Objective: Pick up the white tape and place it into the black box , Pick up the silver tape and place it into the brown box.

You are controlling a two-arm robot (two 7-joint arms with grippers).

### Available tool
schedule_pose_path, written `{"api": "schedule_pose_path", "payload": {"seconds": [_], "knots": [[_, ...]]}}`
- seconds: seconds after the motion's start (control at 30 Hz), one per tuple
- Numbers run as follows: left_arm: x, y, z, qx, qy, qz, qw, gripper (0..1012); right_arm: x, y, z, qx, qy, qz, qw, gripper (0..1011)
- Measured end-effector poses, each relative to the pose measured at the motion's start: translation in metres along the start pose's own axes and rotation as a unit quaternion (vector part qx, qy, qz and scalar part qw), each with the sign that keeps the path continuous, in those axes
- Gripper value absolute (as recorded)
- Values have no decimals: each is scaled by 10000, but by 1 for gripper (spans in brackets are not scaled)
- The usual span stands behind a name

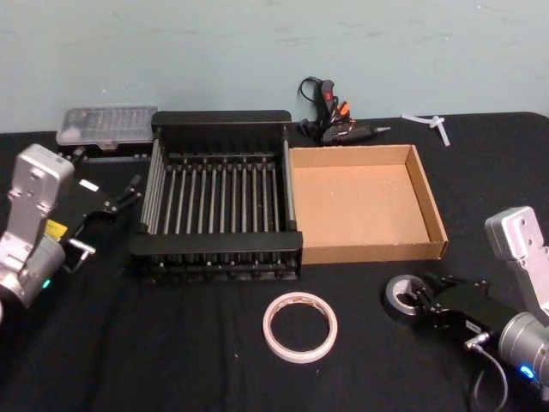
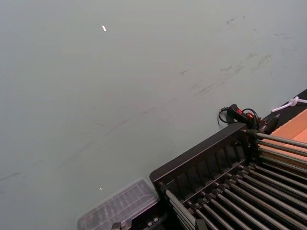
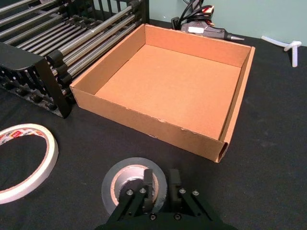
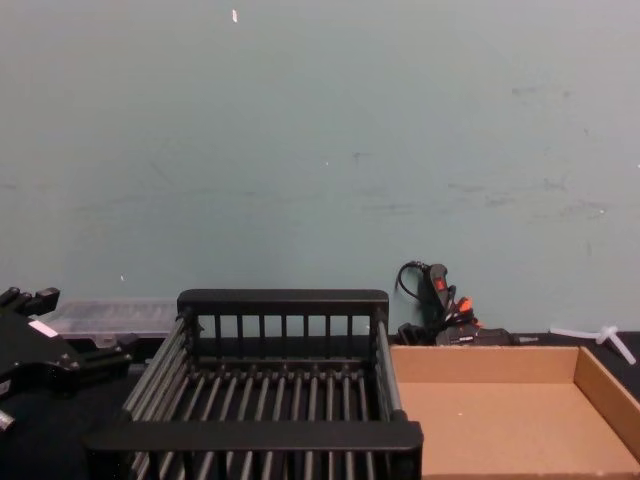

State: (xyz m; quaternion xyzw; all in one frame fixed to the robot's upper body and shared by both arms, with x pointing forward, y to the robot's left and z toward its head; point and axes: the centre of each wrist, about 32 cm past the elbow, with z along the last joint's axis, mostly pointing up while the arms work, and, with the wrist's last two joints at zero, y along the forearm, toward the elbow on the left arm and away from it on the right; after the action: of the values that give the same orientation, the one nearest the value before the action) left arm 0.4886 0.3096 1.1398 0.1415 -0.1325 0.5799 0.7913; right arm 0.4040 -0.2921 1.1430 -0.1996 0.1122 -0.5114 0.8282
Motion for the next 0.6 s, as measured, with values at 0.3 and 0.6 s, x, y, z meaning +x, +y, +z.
{"api": "schedule_pose_path", "payload": {"seconds": [0.3, 0.6], "knots": [[0, 0, 0, 0, 0, 0, 10000, 1001, 0, 0, 0, 2, 1, 1, 10000, 144], [0, 0, 0, 0, 0, 0, 10000, 1001, 3, -5, -4, 24, 9, 10, 10000, 144]]}}
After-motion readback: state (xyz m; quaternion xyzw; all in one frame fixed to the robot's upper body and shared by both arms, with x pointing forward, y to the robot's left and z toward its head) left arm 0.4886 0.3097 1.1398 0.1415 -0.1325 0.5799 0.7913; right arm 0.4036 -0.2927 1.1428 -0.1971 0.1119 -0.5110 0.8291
